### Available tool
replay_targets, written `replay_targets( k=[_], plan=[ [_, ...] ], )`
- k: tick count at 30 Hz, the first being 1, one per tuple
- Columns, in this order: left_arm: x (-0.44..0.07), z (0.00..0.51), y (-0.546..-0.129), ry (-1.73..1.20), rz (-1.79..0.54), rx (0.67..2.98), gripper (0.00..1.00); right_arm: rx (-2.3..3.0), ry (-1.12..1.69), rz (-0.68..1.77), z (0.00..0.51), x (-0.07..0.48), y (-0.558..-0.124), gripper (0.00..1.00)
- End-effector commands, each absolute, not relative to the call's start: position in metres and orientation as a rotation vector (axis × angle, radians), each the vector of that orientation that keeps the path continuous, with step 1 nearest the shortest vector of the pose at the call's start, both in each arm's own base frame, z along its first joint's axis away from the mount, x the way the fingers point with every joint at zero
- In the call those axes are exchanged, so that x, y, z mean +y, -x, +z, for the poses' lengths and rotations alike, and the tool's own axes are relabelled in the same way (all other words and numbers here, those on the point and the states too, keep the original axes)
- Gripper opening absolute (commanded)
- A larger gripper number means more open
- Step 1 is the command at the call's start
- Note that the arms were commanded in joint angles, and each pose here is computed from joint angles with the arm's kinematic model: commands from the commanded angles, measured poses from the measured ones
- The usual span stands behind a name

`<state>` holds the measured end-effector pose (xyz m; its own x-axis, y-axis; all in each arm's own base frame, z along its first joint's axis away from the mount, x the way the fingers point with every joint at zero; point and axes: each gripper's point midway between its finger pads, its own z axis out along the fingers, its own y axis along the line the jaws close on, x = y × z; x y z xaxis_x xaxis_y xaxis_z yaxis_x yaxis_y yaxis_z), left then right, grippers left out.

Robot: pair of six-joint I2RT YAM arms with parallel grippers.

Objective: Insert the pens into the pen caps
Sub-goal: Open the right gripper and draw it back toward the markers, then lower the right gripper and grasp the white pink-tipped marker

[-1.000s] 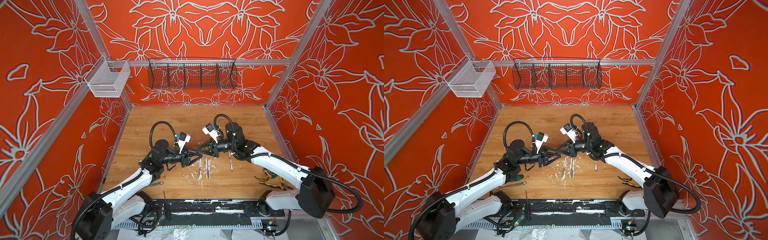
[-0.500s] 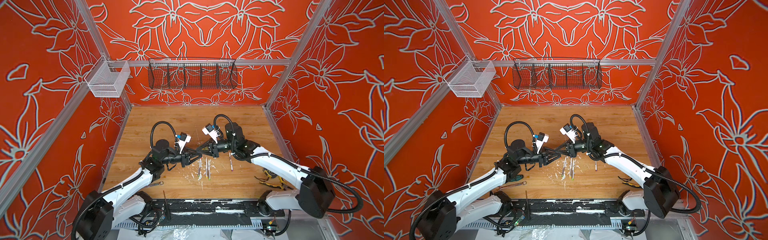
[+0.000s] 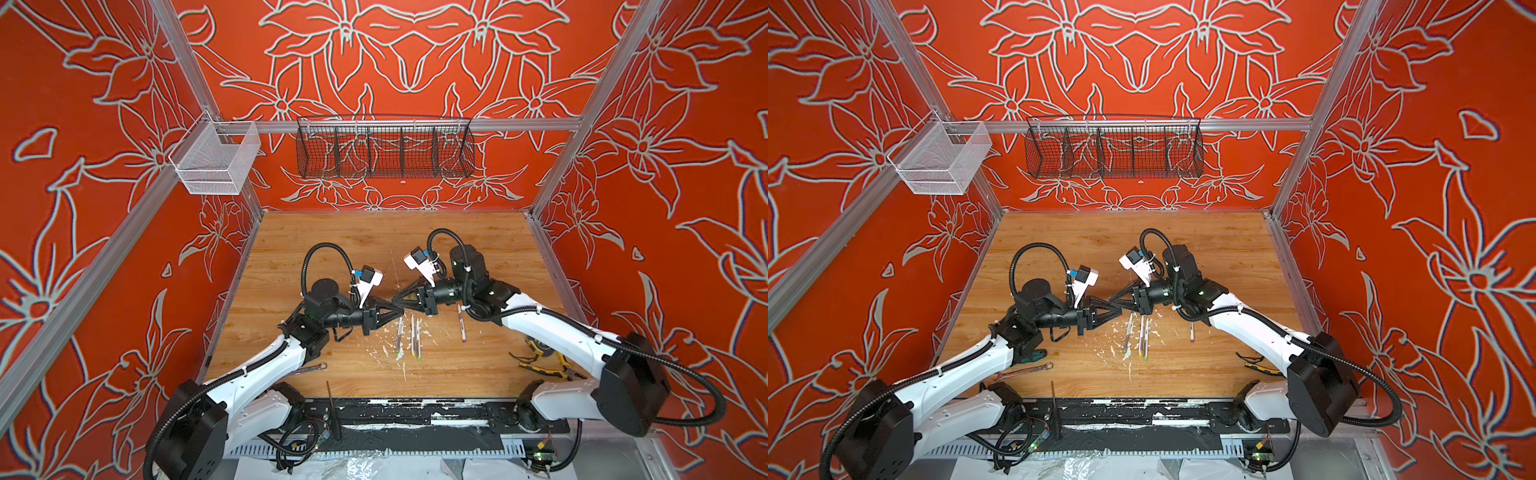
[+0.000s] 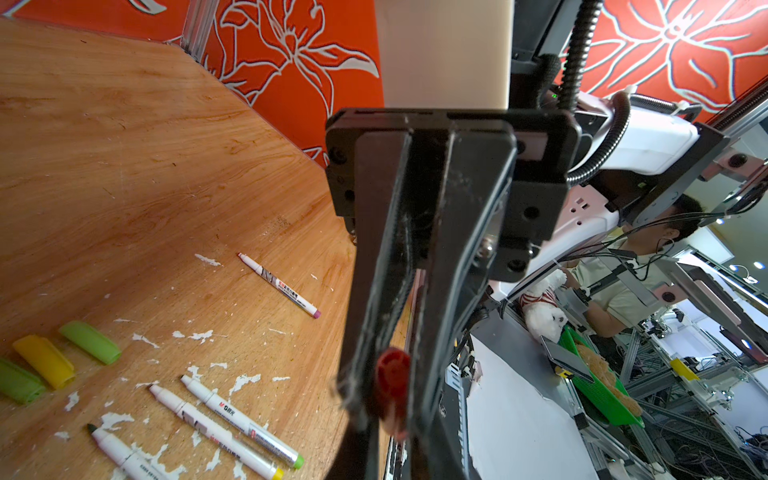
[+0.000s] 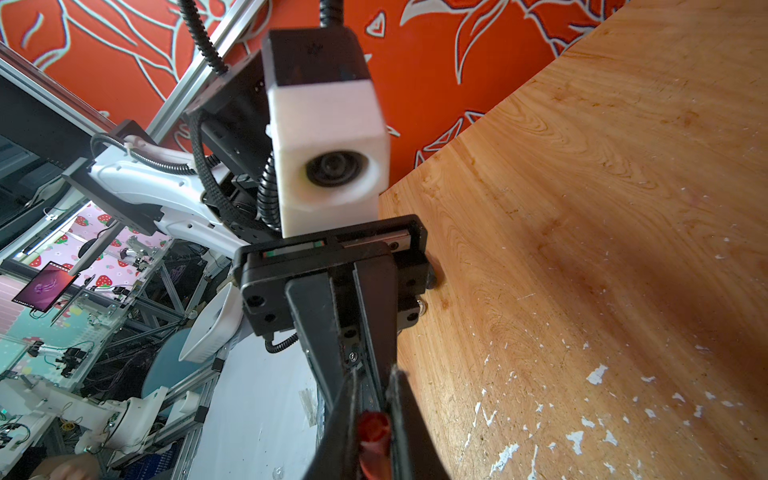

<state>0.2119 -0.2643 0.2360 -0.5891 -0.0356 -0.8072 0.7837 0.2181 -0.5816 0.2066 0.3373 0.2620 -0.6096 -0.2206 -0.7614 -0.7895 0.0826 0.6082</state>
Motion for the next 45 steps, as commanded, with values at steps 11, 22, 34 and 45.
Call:
replay_targets(
  k=[11, 22, 34, 45],
  plan=[
    [-0.262, 0.239, -0.217, -0.695, -1.403, 1.749, 0.02, 1.913, 0.840, 1.320, 0.278, 0.319, -0.232, 0.67],
    [-0.256, 0.238, -0.220, -0.672, -1.337, 1.750, 0.00, 2.316, 0.318, 0.577, 0.199, 0.198, -0.288, 0.82],
    [-0.256, 0.239, -0.220, -0.671, -1.329, 1.754, 0.00, 2.776, 0.084, 0.033, 0.085, 0.123, -0.267, 0.72],
    [-0.255, 0.239, -0.220, -0.668, -1.324, 1.762, 0.00, 2.888, 0.066, -0.133, 0.044, 0.114, -0.275, 0.48]
  ],
)
